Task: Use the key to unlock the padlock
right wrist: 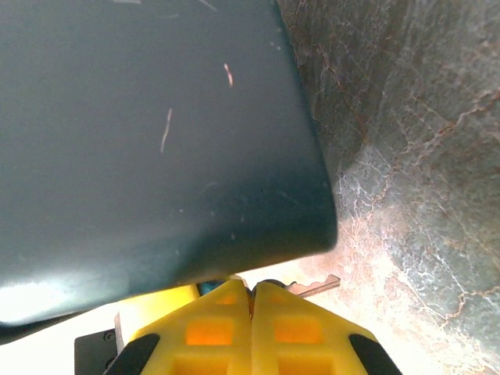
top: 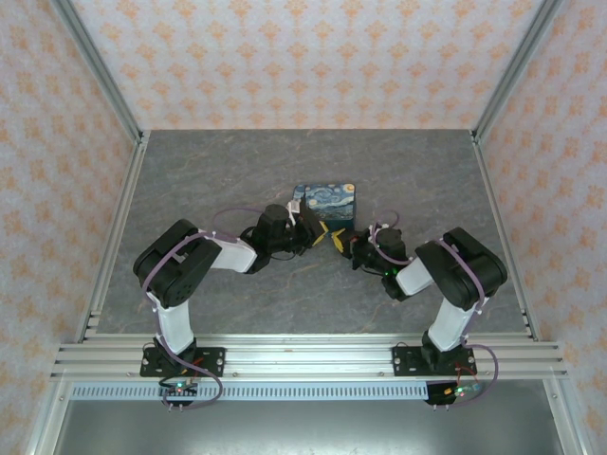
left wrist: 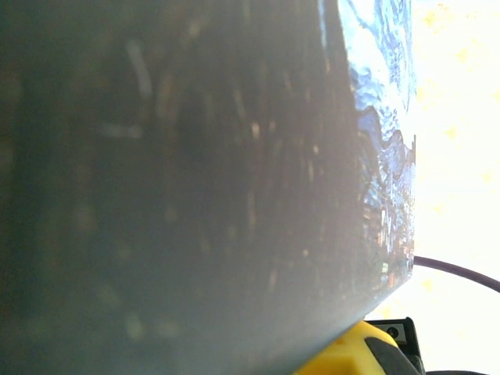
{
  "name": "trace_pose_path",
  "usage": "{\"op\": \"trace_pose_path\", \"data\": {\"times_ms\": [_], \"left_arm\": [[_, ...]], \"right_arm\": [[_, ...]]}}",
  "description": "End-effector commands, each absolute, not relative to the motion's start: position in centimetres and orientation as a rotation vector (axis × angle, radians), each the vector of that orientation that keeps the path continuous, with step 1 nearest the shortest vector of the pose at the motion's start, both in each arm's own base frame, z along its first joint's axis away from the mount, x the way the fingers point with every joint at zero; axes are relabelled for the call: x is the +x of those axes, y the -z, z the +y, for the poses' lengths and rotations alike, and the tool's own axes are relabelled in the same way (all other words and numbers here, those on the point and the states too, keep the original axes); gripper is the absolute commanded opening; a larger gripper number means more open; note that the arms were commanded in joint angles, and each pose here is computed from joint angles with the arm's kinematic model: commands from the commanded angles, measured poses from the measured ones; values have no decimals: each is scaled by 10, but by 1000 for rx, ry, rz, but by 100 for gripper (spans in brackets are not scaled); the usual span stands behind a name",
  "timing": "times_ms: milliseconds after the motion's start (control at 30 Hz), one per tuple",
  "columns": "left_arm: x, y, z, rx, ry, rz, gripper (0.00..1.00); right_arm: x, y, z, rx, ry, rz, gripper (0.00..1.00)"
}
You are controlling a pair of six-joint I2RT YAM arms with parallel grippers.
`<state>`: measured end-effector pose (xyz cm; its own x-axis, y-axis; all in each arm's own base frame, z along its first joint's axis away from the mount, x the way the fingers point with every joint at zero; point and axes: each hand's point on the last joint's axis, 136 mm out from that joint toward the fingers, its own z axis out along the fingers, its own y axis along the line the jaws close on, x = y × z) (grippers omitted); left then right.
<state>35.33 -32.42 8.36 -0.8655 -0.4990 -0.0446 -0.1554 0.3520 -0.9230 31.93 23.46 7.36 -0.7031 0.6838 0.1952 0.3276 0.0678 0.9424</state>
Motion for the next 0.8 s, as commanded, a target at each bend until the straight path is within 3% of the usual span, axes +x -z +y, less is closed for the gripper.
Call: {"op": "trace_pose_path", "data": {"times_ms": [0, 467, 733, 767], "left_arm": [[332, -121, -358, -409, 1720, 2263, 0], [347, -155, -360, -540, 1889, 2054, 0], [341, -125, -354, -550, 1778, 2164, 0], [340, -115, -352, -571, 1745, 2199, 0]], "right_arm": [[299, -146, 283, 676, -1978, 1977, 0], [304, -144, 277, 768, -1947, 1938, 0], [312, -129, 274, 803, -1895, 1964, 0], [314, -127, 272, 811, -1885, 1966, 5]]}}
